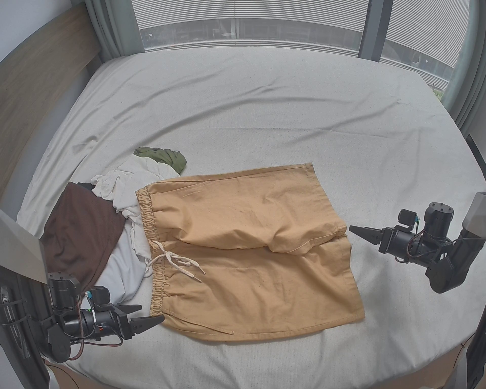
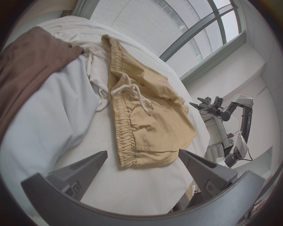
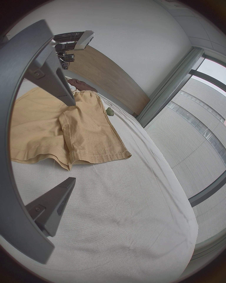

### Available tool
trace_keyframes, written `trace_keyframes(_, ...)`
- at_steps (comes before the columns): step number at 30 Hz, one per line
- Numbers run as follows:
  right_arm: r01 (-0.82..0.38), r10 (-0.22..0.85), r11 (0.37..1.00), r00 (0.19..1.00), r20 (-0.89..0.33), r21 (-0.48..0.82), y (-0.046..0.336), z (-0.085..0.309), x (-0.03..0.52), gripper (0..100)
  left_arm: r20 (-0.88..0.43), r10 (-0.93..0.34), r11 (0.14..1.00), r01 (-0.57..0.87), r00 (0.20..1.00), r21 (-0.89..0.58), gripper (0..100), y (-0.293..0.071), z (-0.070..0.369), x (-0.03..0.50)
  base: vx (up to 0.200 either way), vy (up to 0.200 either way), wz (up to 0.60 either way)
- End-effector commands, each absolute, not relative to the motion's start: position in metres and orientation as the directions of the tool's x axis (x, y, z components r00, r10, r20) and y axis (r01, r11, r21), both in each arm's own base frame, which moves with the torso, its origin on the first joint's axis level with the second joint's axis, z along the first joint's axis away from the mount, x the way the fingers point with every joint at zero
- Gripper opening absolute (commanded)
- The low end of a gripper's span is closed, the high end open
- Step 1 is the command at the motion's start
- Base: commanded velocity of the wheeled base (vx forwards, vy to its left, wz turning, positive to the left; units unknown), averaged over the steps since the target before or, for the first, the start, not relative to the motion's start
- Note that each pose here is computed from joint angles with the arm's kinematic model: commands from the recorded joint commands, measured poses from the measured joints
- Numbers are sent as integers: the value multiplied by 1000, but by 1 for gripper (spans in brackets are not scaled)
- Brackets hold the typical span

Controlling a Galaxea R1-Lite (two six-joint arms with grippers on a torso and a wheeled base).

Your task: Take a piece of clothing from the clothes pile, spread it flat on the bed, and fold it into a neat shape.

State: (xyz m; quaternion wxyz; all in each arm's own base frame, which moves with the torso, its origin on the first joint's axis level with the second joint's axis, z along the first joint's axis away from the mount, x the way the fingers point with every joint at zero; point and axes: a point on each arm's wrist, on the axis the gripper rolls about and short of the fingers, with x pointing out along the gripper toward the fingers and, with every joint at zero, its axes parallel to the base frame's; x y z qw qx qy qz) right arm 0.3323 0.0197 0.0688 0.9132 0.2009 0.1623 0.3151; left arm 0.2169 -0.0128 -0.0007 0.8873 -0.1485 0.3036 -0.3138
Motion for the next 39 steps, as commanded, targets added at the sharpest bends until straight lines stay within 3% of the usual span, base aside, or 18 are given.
trace_keyframes(1,-511,641,720,749,-169,470,20,69,333,100,-474,-646,760,444,598,-476,100,-13,-13,219,0,0,0)
trace_keyframes(25,-514,638,722,754,-159,463,18,70,334,100,-482,-647,760,450,590,-469,100,-24,-29,239,0,0,0)
trace_keyframes(26,-514,638,722,754,-159,463,18,70,334,100,-485,-635,770,442,601,-460,0,-23,-29,240,0,0,0)
trace_keyframes(39,-476,623,739,753,-213,477,11,60,325,100,-464,-629,775,449,624,-446,0,-21,-25,246,0,0,0)
